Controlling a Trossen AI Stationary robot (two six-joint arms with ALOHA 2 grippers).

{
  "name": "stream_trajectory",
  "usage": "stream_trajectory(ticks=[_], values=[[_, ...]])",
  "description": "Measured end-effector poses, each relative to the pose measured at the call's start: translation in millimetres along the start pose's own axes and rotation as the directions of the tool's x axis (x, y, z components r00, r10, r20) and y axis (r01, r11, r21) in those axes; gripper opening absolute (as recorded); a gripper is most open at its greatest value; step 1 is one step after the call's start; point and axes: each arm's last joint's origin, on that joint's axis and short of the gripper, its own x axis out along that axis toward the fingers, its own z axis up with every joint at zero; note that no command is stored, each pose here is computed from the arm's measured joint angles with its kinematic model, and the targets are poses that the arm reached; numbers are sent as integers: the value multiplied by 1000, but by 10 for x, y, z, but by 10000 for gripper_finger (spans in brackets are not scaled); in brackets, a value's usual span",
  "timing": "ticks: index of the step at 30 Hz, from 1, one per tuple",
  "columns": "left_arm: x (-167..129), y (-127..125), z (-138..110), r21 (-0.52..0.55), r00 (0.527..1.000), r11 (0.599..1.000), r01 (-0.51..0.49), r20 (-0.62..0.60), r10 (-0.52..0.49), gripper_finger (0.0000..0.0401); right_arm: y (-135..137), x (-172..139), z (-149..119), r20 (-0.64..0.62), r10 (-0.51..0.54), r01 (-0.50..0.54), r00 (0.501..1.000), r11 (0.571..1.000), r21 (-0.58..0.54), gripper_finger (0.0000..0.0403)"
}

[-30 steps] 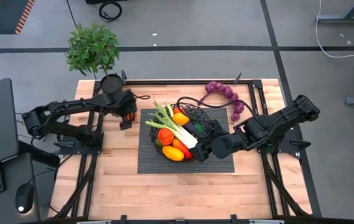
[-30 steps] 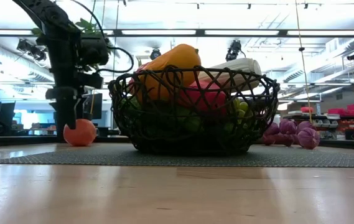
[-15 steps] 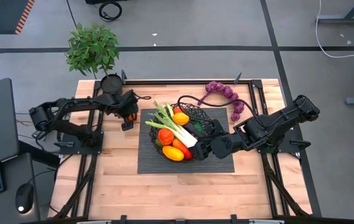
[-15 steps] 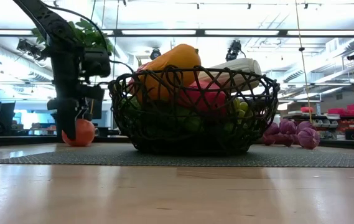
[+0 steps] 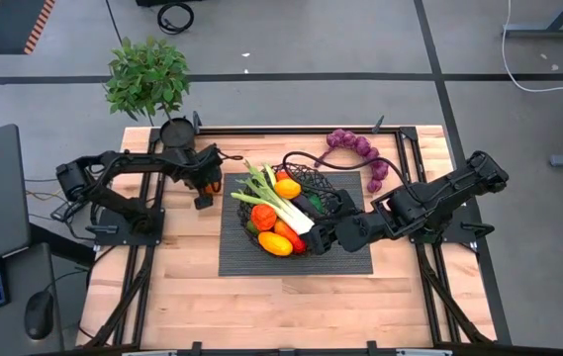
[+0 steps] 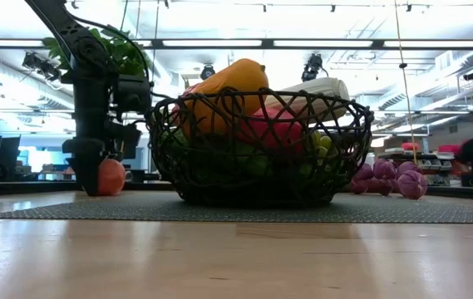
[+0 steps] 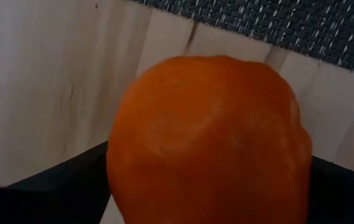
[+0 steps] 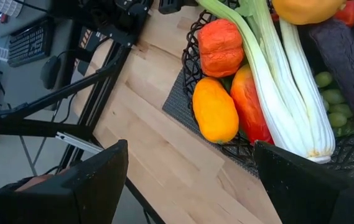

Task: Build produce basket
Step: Put the orange into the black basket

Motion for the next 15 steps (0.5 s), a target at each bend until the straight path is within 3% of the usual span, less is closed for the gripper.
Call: stream_trajectory(ticks=[15], values=[[-39,7,27,-12,1000,1000,-1,-9,1,324,-3,1,13,37,-7,8,999,1000,-28,347]])
